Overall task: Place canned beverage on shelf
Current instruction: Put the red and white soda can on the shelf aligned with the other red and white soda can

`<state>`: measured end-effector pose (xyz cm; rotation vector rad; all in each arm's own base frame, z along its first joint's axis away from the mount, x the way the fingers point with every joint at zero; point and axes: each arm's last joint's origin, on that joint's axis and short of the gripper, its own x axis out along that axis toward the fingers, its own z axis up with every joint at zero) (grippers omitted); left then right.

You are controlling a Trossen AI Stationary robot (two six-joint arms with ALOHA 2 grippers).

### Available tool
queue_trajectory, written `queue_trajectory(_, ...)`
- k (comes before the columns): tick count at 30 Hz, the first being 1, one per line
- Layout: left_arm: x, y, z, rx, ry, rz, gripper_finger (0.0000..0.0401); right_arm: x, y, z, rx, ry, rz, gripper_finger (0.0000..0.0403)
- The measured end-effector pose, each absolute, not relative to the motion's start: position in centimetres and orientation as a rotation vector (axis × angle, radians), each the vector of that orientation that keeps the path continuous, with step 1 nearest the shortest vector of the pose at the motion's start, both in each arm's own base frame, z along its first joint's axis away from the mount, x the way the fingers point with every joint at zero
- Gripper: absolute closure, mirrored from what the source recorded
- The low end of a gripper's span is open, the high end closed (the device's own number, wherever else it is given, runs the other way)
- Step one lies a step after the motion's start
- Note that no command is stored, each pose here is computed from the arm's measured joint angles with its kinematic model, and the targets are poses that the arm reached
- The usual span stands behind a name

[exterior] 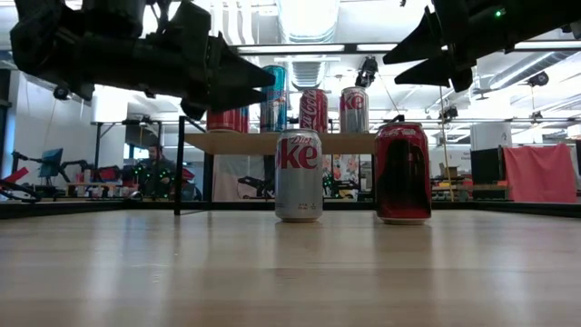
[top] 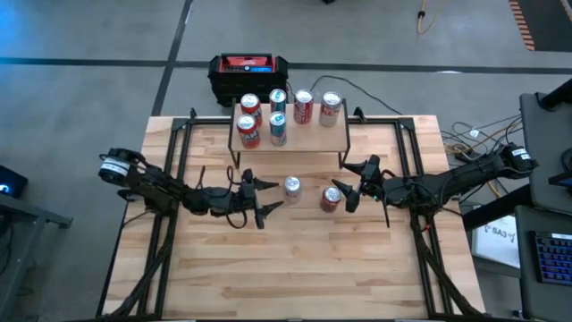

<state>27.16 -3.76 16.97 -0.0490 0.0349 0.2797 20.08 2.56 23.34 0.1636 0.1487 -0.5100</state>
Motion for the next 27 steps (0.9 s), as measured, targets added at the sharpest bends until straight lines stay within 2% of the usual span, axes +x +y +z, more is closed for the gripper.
queue_trajectory(24,27.16,-3.79,16.84,-0.094,0.042,0.280,0.0127,20.11,2.40,23.34,0.163,0.149,-0.512,0.0103)
queue_trajectory(27,27.33,-3.82,17.06,-0.097,0.034,0.280,0.0127,20.19,2.25,23.64,0.068,0.147,-0.509,0.0103)
